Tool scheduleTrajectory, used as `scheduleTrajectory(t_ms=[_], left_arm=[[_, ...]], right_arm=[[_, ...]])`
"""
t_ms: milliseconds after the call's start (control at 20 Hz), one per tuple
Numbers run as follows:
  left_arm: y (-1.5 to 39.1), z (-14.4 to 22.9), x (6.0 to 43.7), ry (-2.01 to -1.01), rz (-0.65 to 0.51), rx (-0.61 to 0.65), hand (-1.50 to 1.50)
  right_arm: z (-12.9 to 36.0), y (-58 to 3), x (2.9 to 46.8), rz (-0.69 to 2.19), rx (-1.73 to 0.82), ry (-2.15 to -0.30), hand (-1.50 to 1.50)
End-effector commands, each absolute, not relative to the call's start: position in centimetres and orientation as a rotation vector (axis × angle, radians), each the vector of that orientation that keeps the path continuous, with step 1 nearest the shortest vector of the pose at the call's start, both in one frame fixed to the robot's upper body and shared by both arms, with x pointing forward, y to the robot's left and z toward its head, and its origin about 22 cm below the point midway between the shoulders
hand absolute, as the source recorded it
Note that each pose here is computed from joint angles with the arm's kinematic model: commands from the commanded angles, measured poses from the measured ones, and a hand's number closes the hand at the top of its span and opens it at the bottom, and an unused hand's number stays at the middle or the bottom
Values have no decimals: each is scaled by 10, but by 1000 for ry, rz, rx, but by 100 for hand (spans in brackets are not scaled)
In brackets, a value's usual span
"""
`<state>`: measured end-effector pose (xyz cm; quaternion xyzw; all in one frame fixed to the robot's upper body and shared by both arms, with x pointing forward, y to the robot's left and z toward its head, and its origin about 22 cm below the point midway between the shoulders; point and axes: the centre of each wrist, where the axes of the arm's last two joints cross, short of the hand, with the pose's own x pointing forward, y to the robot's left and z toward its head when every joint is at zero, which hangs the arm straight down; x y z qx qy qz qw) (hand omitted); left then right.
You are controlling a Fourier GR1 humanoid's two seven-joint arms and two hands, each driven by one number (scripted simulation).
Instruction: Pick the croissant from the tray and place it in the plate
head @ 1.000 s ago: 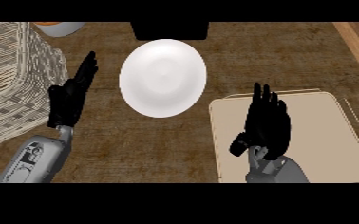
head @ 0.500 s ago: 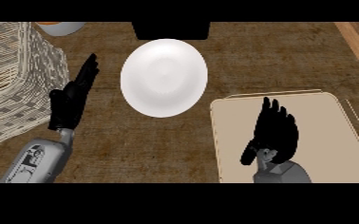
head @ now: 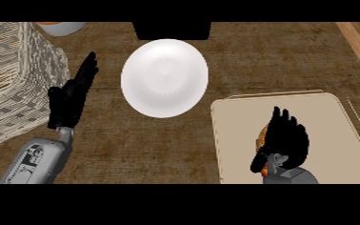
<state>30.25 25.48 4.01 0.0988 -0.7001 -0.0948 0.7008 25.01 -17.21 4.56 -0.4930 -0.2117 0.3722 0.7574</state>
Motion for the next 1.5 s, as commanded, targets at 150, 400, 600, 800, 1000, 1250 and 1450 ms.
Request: scheduleTrajectory(t_ms=[150,400,600,800,1000,1250,1450], left_arm=[[255,42,291,-1554,-223,211,0],[264,32,306,-1549,-188,217,0],[265,45,313,-1554,-208,223,0],[253,38,309,-1576,-233,200,0],[246,51,312,-1605,-270,172,0],[246,42,312,-1582,-268,197,0],[242,46,313,-1575,-241,178,0]], right_arm=[[29,-172,245,794,-1110,-356,150],[24,-198,243,820,-1186,-371,150],[36,-182,241,803,-1227,-410,150],[53,-232,283,1067,-1035,-714,150],[82,-237,306,1262,-860,-1008,150],[115,-279,336,1213,-866,-1384,150],[130,-286,351,1084,-839,-1710,150]])
